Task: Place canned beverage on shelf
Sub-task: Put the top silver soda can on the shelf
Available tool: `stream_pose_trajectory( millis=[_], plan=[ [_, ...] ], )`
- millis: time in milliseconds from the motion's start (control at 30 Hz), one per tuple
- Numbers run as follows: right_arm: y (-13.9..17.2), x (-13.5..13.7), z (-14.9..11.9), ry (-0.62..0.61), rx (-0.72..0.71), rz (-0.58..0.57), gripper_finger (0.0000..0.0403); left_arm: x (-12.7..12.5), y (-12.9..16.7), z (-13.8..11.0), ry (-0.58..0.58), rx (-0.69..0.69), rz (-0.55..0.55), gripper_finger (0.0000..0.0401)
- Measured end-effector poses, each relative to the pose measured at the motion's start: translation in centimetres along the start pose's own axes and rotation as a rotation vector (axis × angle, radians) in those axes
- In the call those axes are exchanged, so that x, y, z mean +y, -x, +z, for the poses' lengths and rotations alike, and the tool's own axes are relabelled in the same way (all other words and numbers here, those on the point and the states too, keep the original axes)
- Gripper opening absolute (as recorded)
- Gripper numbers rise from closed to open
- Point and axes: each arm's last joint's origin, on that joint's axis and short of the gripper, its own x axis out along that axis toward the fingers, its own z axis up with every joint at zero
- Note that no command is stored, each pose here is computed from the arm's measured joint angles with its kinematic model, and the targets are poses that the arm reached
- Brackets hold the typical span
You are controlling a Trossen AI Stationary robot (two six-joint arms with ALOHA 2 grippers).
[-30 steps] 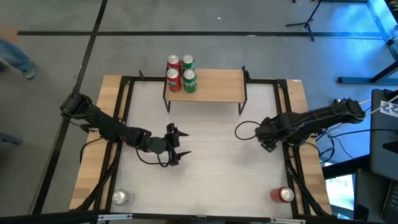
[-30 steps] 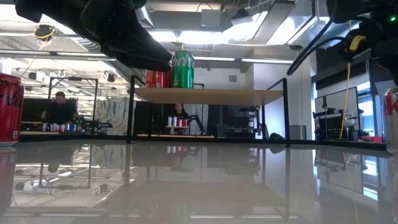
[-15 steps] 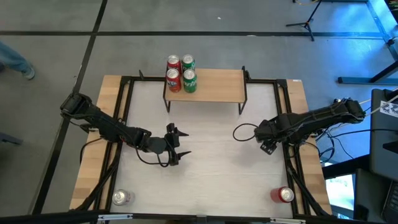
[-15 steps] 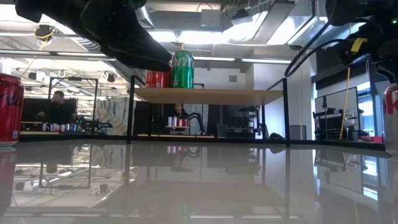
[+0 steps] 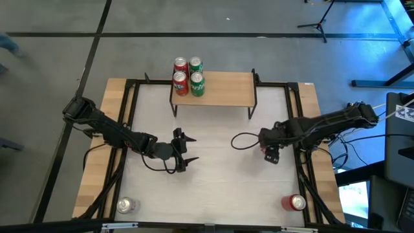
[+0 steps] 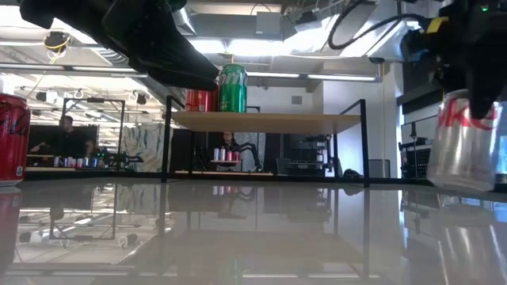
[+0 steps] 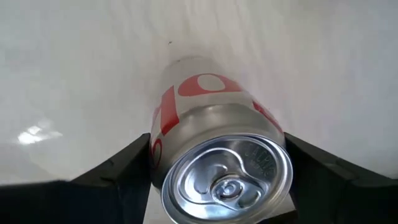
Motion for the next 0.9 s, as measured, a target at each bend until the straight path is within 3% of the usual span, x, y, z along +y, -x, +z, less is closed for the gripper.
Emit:
stream_pose_trajectory(
  millis=[167,567,900],
  plan=[
    [-0.5,1.2,2.3,0.180,-0.015,-0.056,0.0290,0.0,0.0,0.0,0.001,-0.001,0.001,0.0359],
    [-0.5,5.1,8.8,0.470,0.075,-0.111,0.0293,0.0,0.0,0.0,0.004,-0.005,0.000,0.0359],
    [-2.7,7.0,11.8,0.710,0.131,-0.116,0.0297,0.0,0.0,0.0,-0.023,-0.001,0.000,0.0359]
  ],
)
